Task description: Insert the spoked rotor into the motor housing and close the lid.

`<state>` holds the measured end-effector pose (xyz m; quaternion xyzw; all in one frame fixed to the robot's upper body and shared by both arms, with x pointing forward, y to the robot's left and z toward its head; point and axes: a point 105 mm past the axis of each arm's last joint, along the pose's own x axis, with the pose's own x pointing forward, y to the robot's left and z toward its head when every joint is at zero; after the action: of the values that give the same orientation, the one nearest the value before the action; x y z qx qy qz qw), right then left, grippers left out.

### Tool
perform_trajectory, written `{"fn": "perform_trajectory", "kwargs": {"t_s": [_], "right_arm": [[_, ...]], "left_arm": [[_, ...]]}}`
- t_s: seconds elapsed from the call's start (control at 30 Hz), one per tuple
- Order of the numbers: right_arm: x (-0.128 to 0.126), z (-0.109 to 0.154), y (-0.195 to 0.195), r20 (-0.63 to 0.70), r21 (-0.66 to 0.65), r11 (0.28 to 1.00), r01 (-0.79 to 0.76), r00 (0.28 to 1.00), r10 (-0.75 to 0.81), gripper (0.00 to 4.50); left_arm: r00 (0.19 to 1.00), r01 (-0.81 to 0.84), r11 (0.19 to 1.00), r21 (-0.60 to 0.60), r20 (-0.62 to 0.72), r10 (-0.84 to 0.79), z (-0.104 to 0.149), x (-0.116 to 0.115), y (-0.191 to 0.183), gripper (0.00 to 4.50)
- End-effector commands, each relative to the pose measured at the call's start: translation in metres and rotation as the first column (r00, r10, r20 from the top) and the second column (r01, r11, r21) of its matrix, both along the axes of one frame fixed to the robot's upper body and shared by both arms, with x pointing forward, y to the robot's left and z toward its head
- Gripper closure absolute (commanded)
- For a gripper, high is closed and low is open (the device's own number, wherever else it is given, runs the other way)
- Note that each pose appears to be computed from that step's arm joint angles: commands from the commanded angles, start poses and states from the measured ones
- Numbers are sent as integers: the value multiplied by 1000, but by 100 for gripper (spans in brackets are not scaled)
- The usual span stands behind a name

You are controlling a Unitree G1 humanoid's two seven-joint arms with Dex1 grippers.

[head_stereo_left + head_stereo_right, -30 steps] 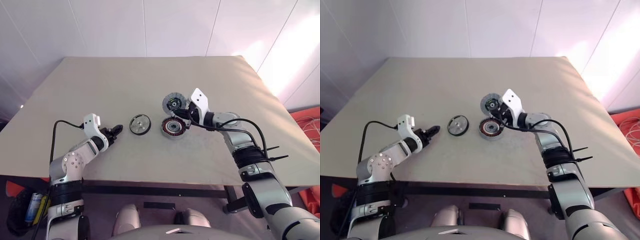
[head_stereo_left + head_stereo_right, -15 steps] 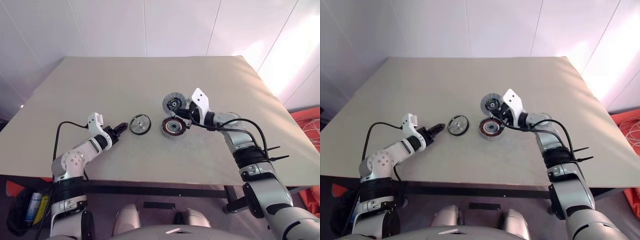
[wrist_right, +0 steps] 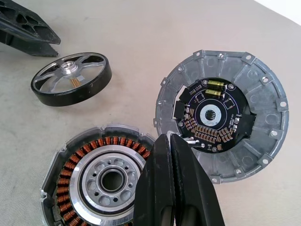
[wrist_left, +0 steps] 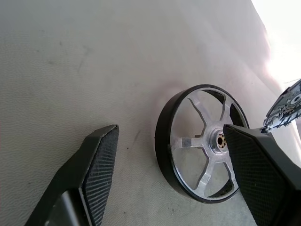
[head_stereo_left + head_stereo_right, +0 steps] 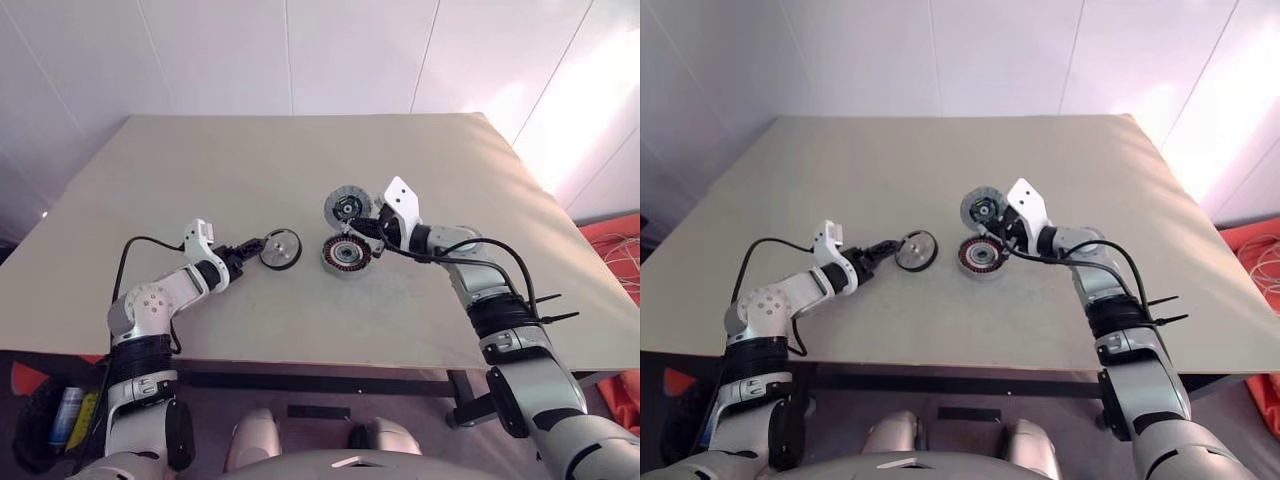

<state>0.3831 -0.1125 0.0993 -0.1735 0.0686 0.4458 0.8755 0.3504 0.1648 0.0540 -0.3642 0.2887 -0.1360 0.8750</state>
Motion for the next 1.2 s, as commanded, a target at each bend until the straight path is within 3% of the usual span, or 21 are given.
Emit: {"fn": "perform_trajectory", "kwargs": {"t_s": [0.03, 0.33, 0.5, 0.6, 0.9, 1.2], "right_arm": [[2, 22, 1, 81, 24, 1000, -7, 997, 5, 450], [2, 21, 4, 79, 24, 1000, -15, 997, 13, 450], [1, 19, 4, 77, 22, 1000, -16, 997, 14, 450], [0, 19, 4, 76, 21, 1000, -13, 997, 12, 450], [1, 19, 5, 76, 22, 1000, -11, 997, 9, 450], [1, 19, 6, 74, 23, 1000, -16, 997, 14, 450]], "left_arm": [[992, -23, 1000, 0, -123, 23, -18, -3, 5, 70], [983, 150, 963, -226, -70, -170, 17, 6, -41, 70], [954, 286, 894, -345, 15, -299, 39, -6, -72, 70], [943, 321, 878, -354, 35, -331, 44, -12, -80, 70], [960, 272, 900, -340, 38, -276, 43, -11, -71, 70], [992, 122, 925, -361, 32, -118, 36, -1, -53, 70]]}}
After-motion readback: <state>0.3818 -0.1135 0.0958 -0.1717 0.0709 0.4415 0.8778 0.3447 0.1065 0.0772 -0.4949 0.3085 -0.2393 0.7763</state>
